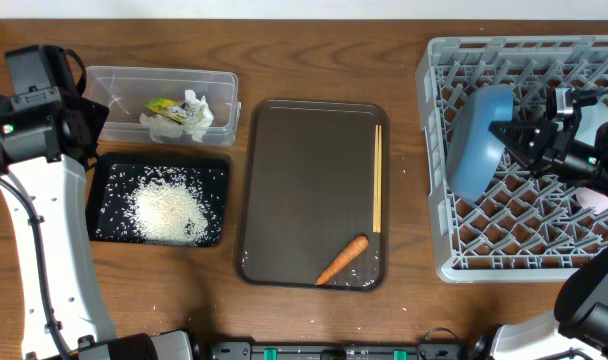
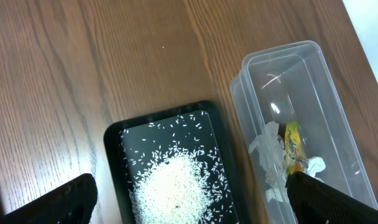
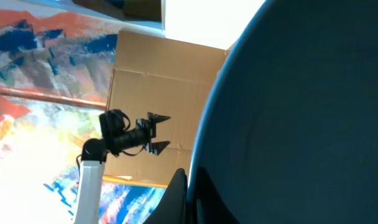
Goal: Sort waste into correct bins and load items into the dishwasher rack
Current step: 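Lower the blue plate into the rack slots and open the right gripper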
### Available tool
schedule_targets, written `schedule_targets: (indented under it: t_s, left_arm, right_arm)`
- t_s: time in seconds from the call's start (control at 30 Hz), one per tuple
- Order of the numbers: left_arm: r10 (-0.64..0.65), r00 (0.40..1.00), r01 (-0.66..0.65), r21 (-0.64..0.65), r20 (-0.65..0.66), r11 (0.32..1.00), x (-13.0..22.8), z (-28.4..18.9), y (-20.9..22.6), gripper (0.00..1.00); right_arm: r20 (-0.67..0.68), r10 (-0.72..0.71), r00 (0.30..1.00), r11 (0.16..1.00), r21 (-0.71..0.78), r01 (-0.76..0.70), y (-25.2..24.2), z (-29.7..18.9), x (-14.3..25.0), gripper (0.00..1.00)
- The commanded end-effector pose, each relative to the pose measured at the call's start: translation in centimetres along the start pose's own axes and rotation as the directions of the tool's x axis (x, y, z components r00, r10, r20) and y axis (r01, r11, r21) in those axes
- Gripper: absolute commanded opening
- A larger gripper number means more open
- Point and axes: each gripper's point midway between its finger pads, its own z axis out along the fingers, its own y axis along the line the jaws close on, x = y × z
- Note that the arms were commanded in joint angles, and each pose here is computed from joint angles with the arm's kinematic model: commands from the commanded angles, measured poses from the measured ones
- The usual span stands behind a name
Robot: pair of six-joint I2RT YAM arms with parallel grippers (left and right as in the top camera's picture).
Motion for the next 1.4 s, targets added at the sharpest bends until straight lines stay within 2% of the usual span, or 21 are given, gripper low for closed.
schedule_targets:
  t_s: [0.0, 0.2, 0.47, 0.53, 0.7, 0.83, 0.87, 0.9, 0.97, 1.0, 1.1, 1.2, 1.37]
  left_arm:
    - [0.012, 1.000, -0.012, -0.023, 0.014, 1.000, -0.3, 0.2, 0.4, 0.99]
    - [0.012, 1.000, -0.012, -0.023, 0.014, 1.000, -0.3, 0.2, 0.4, 1.00]
    - [0.013, 1.000, -0.012, -0.024, 0.014, 1.000, -0.3, 0.2, 0.4, 0.99]
    - [0.012, 1.000, -0.012, -0.023, 0.014, 1.000, -0.3, 0.2, 0.4, 0.99]
    - [0.012, 1.000, -0.012, -0.023, 0.014, 1.000, -0.3, 0.2, 0.4, 0.99]
    - [0.012, 1.000, -0.012, -0.023, 0.014, 1.000, -0.3, 0.2, 0.4, 0.99]
    - [0.012, 1.000, -0.012, -0.024, 0.015, 1.000, -0.3, 0.2, 0.4, 0.99]
    - [0.012, 1.000, -0.012, -0.023, 0.014, 1.000, -0.3, 0.2, 0.4, 0.99]
    - [0.012, 1.000, -0.012, -0.023, 0.014, 1.000, -0.3, 0.2, 0.4, 1.00]
    - [0.012, 1.000, -0.012, -0.023, 0.014, 1.000, -0.3, 0.2, 0.4, 0.99]
    - [0.012, 1.000, -0.012, -0.023, 0.014, 1.000, -0.3, 0.2, 0.4, 0.99]
    - [0.012, 1.000, -0.012, -0.023, 0.014, 1.000, -0.3, 0.2, 0.4, 0.99]
    - [0.012, 1.000, -0.012, -0.023, 0.014, 1.000, -0.3, 0.2, 0.4, 0.99]
  right_arm:
    - [-0.086, 0.033, 0.996, 0.986, 0.166, -0.018, -3.4, -0.6, 1.9, 0.01]
    - [-0.075, 0.080, 0.994, 0.979, 0.194, -0.064, -3.6, -1.7, 2.3, 0.01]
    - [-0.037, 0.065, 0.997, 0.981, 0.188, -0.057, -3.3, -3.3, 2.3, 0.01]
    - [-0.024, 0.062, 0.998, 0.980, 0.191, -0.056, -3.3, -3.7, 2.1, 0.06]
    - [-0.014, 0.023, 1.000, 0.974, 0.224, -0.019, -3.1, -4.6, 1.5, 0.26]
    - [-0.036, -0.001, 0.999, 0.949, 0.316, 0.012, -2.7, -5.6, 0.9, 0.40]
    - [-0.040, -0.006, 0.999, 0.940, 0.341, 0.020, -2.6, -5.8, 0.6, 0.48]
    - [-0.043, -0.008, 0.999, 0.926, 0.376, 0.023, -2.5, -6.1, 0.3, 0.63]
    - [-0.037, -0.005, 0.999, 0.889, 0.457, 0.021, -2.3, -7.0, -0.6, 0.86]
    - [-0.026, 0.001, 1.000, 0.863, 0.504, 0.012, -2.4, -7.5, -1.1, 0.93]
    - [0.067, 0.031, 0.997, 0.714, 0.696, -0.069, -3.0, -10.3, -3.1, 0.97]
    - [0.174, 0.025, 0.984, 0.574, 0.803, -0.157, -2.8, -12.9, -4.4, 0.99]
    - [0.240, -0.055, 0.969, 0.472, 0.862, -0.186, -0.5, -14.5, -5.2, 0.99]
